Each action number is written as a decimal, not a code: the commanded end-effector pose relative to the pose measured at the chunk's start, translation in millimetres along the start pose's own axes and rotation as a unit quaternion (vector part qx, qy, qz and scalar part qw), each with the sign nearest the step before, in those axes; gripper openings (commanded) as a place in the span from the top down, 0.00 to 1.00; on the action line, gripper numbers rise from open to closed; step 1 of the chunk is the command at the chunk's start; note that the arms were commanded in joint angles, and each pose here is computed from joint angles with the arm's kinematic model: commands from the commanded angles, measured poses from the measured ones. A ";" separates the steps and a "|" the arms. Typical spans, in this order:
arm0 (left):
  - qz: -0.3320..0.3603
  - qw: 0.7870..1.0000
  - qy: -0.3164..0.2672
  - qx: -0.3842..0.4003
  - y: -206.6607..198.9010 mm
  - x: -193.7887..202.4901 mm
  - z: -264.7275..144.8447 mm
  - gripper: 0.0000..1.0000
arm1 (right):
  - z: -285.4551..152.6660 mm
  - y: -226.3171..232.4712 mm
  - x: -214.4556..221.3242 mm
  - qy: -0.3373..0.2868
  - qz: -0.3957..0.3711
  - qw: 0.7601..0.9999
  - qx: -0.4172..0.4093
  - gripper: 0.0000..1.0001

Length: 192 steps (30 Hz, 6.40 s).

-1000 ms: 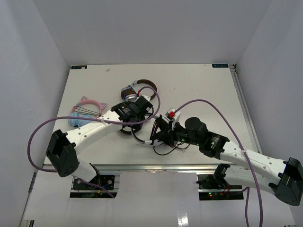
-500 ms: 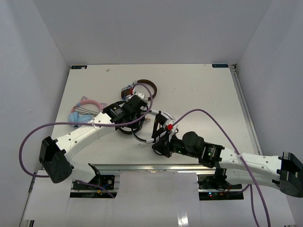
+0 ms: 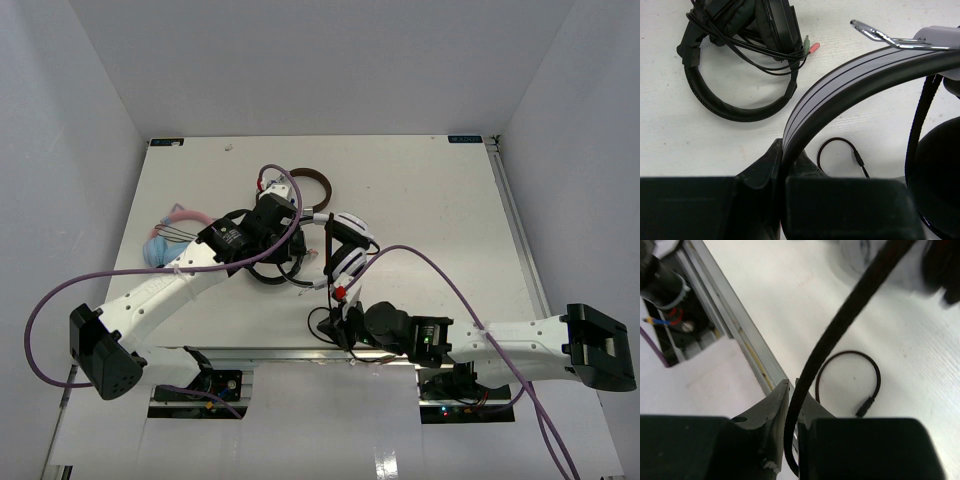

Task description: Wrap the headphones

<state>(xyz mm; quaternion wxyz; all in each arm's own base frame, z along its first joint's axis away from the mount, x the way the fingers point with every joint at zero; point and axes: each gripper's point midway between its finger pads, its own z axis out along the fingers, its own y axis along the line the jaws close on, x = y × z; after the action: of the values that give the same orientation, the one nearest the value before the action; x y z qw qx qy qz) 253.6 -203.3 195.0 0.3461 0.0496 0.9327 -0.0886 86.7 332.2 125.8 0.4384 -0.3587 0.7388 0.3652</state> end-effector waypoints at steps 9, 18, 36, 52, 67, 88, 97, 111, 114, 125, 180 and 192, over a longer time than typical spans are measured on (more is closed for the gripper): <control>-0.071 0.991 -0.084 0.076 -17.6 -49.3 -56.1 1.00 | 11.3 -35.9 28.4 -0.025 -0.020 0.995 0.096 0.83; -0.081 0.987 -0.096 0.102 -22.2 -58.4 -77.8 1.00 | 7.7 -32.0 41.6 -0.051 -0.018 0.997 0.057 0.81; -0.102 0.974 -0.122 0.160 -27.8 -63.5 -112.0 1.00 | 23.2 -21.1 -3.1 -0.164 -0.045 0.985 0.040 0.81; -0.128 0.936 -0.113 0.306 -61.4 -66.6 -175.7 1.00 | 15.5 -28.6 -56.7 -0.271 -0.060 0.957 0.084 0.90; -0.087 0.936 -0.122 0.318 -55.0 -66.3 -203.7 1.00 | -13.7 -93.3 -61.3 -0.302 -0.011 0.933 0.194 0.92; 0.146 0.898 0.019 0.415 -66.8 60.7 -132.4 1.00 | -101.3 -127.9 -119.2 -0.279 -0.057 0.913 0.291 0.92; 0.177 0.897 0.056 0.402 -69.2 71.0 -104.2 1.00 | -93.9 -128.0 -129.3 -0.299 -0.086 0.908 0.280 0.85; 0.222 0.950 0.070 0.210 -27.0 53.8 -51.9 1.00 | -84.6 -125.6 -142.5 -0.262 -0.072 0.931 0.243 0.91; 0.243 0.963 0.026 0.113 -6.0 30.8 -42.3 1.00 | -72.5 -114.1 -119.6 -0.190 -0.043 0.959 0.205 0.92; 0.316 0.946 -0.071 -0.010 3.5 -5.4 -36.2 1.00 | -77.8 -90.5 -142.3 -0.150 -0.039 0.975 0.162 0.92; 0.292 0.923 -0.235 -0.090 17.8 -32.4 -57.1 1.00 | -70.4 1.6 -174.8 -0.108 -0.040 0.990 -0.080 0.89; 0.220 0.946 -0.223 -0.079 6.0 -45.9 -71.5 1.00 | -73.2 23.4 -159.0 -0.120 -0.025 0.981 -0.152 0.86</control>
<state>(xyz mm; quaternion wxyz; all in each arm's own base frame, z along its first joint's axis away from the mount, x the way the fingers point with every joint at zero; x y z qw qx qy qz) 236.7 -189.6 238.0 0.5240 0.2995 0.7933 0.0800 120.9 304.7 266.9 0.4690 -0.3828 0.6700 0.4297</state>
